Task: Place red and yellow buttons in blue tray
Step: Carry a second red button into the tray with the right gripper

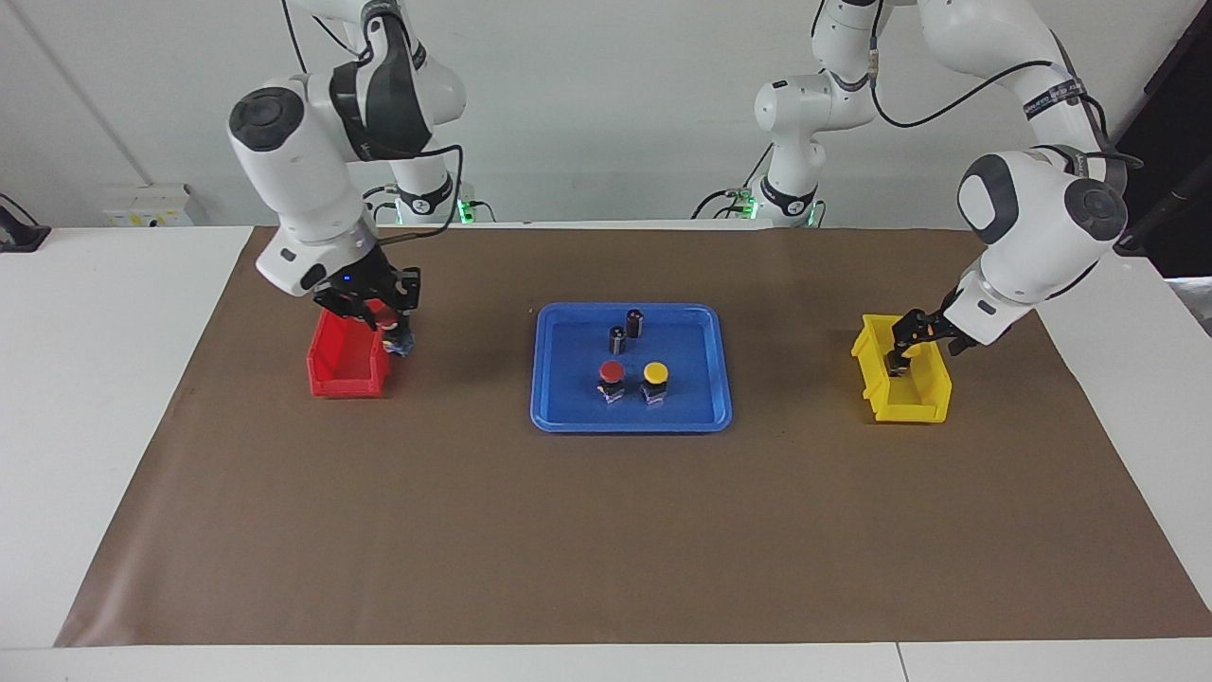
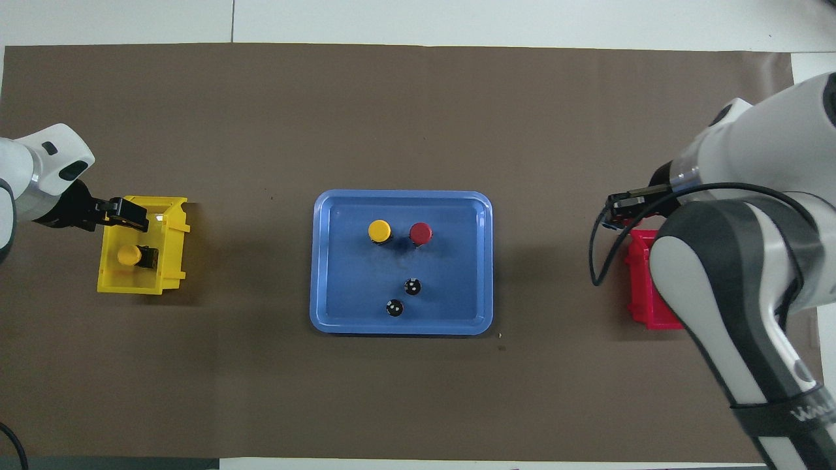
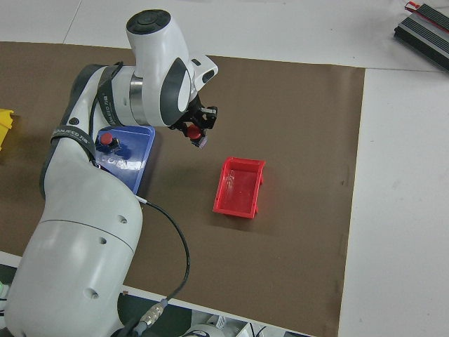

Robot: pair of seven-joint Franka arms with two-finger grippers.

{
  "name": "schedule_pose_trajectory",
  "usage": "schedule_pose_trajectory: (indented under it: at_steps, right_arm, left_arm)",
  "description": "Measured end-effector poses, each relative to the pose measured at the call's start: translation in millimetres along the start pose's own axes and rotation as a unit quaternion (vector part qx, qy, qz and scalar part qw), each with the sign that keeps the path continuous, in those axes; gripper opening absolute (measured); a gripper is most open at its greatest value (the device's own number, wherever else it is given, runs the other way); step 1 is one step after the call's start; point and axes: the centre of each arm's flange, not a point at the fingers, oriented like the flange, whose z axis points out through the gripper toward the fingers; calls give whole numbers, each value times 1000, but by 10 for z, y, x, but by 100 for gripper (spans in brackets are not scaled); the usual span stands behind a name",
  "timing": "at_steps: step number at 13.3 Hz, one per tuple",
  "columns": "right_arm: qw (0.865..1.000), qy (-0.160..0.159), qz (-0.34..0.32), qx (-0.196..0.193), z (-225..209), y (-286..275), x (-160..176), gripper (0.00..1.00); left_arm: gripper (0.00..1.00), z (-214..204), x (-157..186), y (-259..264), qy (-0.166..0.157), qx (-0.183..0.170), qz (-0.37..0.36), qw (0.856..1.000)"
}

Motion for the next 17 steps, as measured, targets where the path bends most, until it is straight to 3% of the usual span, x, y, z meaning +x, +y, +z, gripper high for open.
schedule_pose_trajectory:
  at_steps: [3,5,7,9,11,17]
  right_arm:
    - [999,22,26,7,354,-978,5,41]
    - [999,29,34,10,595,-1296,-4,41]
    - [999,34,34,12,837,-1448,18,41]
    - [998,41,34,13,1109,-1475,104,41]
    - [999,35,36,9,1326,-1469,147,41]
    - [1000,19,24,3,1525,-1644,60,41]
  left_arm:
    - [95,167,-222,-69,13,2,13,1000]
    - [93,187,-320,-194,19,3,14,1000]
    - [91,208,-356,-240,26,4,11,1000]
    - [76,219,-358,-229,26,4,12,1000]
    - [70,246,-368,-221,23,3,12,1000]
    - [66,420,-416,-185,22,4,14,1000]
